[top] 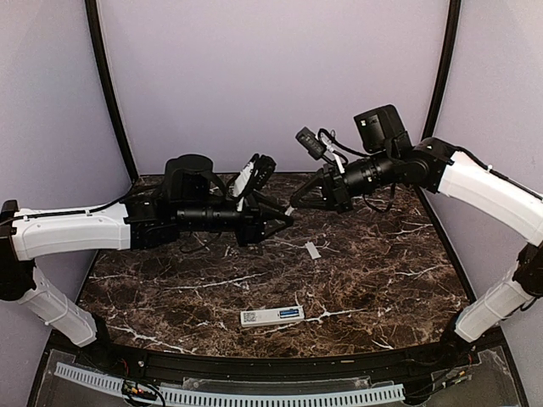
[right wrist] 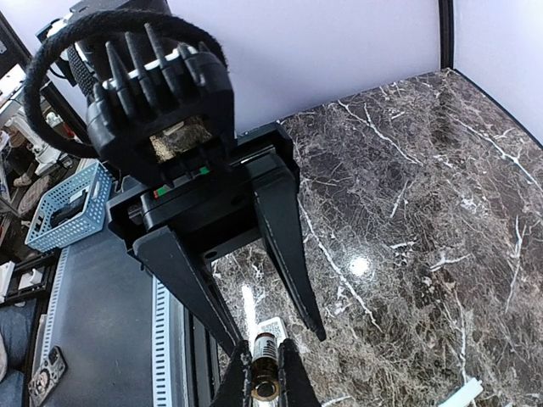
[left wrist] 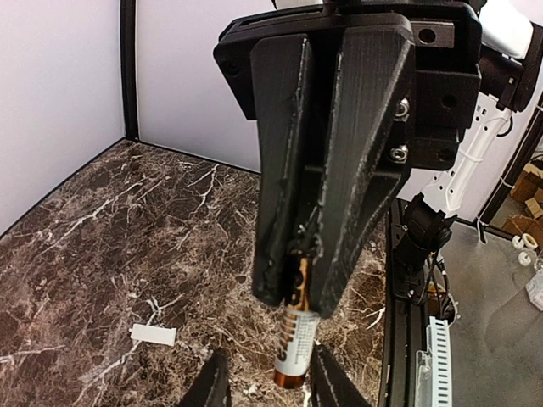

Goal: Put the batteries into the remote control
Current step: Pass from the right arm to the left

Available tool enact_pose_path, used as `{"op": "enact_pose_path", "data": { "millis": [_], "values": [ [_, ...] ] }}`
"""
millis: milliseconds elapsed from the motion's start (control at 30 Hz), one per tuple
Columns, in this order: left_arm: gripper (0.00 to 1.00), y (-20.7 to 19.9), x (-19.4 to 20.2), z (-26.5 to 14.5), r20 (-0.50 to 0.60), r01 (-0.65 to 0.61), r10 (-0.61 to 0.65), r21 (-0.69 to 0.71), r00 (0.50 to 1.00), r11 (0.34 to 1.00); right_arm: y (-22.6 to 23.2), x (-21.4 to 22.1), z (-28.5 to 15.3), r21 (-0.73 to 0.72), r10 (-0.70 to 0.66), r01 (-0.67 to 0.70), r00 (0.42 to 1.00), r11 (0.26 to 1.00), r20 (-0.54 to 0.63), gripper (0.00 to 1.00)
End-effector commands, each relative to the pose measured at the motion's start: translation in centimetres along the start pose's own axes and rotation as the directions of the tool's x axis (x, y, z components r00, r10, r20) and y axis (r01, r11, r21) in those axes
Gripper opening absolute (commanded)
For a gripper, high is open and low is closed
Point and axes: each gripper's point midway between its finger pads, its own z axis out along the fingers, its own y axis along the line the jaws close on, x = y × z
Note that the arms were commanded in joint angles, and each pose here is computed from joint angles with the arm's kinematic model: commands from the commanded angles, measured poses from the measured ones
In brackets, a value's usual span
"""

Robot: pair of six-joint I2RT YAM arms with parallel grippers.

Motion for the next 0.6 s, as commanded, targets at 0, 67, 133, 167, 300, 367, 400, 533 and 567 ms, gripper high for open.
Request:
{"op": "enact_pose_path", "data": {
  "millis": [0,67,133,167,300,367,400,533,567],
  "values": [
    [0.29,-0.9,-2.2,-0.4,0.054,-0.011,0.010,0.033,0.999,0.999,1.1,-1.5,-0.4,-0.007,-0.055,0.055,0.998,0.998,0.034,0.00],
    [0.26,-1.1,-2.2,-0.4,0.054,-0.018,0.015,0.045,0.998,0.999,1.1,-1.5,-0.3,-0.003,-0.056,0.056,0.998,0.998,0.032,0.00],
    [0.19,-1.2,-1.9,-0.3,0.043,-0.021,0.018,0.051,0.999,0.998,1.1,-1.5,-0.3,-0.006,-0.058,0.058,0.998,0.998,0.033,0.00],
    [0.16,-1.1,-1.8,-0.3,0.038,-0.019,0.017,0.053,0.999,0.998,1.2,-1.5,-0.3,-0.007,-0.059,0.060,0.998,0.998,0.034,0.00],
    [0.07,-1.4,-2.0,-0.3,0.046,-0.028,0.025,0.067,0.999,0.997,0.8,-1.2,0.0,-0.002,-0.055,0.055,0.998,0.998,0.022,0.00],
    [0.04,-1.6,-2.2,-0.3,0.052,-0.034,0.030,0.077,0.998,0.996,0.7,-1.0,0.1,-0.001,-0.050,0.050,0.999,0.999,0.012,0.00],
    [0.01,-1.8,-2.2,-0.4,0.055,-0.037,0.032,0.086,0.998,0.996,0.7,-0.9,0.1,-0.002,-0.051,0.051,0.999,0.999,0.009,0.00],
    [0.00,-2.2,-2.4,-0.6,0.070,-0.056,0.049,0.104,0.996,0.993,0.9,-0.9,0.0,-0.003,-0.058,0.058,0.998,0.998,0.012,0.00],
    [0.00,-2.2,-2.1,-0.6,0.068,-0.058,0.051,0.104,0.996,0.993,1.0,-1.1,-0.1,-0.006,-0.059,0.060,0.998,0.998,0.016,0.00]
  ]
}}
